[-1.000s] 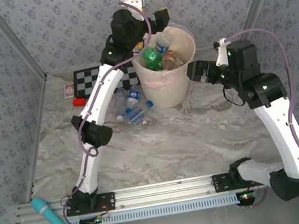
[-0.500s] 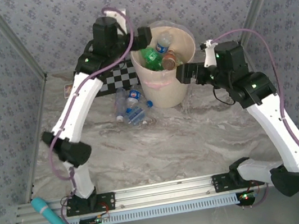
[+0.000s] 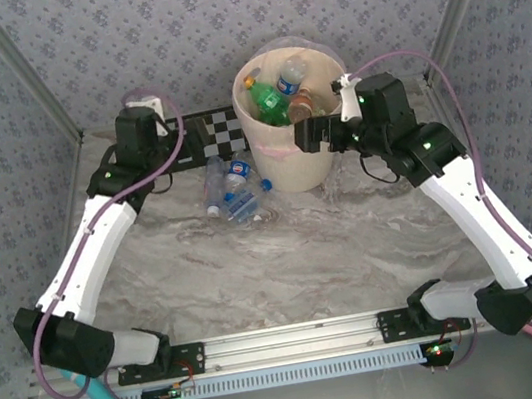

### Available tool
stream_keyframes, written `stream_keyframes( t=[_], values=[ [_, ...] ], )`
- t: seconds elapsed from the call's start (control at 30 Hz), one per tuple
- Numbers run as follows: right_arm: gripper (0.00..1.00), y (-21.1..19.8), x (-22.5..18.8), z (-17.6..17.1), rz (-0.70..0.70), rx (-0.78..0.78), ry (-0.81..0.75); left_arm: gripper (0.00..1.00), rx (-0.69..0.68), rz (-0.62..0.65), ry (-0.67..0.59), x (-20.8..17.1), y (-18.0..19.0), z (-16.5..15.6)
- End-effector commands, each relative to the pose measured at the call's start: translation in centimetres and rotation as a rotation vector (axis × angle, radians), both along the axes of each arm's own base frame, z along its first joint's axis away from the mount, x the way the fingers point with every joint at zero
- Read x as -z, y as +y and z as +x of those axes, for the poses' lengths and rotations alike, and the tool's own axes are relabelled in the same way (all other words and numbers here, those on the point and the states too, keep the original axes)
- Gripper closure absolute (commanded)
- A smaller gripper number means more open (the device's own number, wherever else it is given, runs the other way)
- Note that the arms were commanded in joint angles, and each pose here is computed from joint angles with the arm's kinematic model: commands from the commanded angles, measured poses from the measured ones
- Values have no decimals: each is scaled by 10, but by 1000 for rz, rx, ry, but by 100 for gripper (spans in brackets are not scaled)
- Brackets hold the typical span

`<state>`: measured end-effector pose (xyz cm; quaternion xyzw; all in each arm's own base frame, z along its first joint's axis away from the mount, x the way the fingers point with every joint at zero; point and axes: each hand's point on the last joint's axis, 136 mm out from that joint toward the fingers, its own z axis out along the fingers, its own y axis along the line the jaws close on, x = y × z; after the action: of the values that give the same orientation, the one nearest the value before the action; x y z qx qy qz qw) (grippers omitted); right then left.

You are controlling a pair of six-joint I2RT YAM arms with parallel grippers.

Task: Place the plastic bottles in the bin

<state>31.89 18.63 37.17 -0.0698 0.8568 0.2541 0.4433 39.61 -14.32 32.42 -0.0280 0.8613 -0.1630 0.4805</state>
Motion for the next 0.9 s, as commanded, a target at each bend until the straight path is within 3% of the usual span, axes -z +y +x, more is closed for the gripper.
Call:
stream_keyframes(
  t=[0.0,0.43,0.87],
  values=[
    [0,4,-18,1,3,-7,-53,9,4,-41,113,33,6,-4],
    [1,10,-20,-10,-30,-14,-62,20,89,64,459,155,-6,12],
    [1,-2,-20,-21,-53,27,-69,25,133,117,685,225,-10,37]
  ],
)
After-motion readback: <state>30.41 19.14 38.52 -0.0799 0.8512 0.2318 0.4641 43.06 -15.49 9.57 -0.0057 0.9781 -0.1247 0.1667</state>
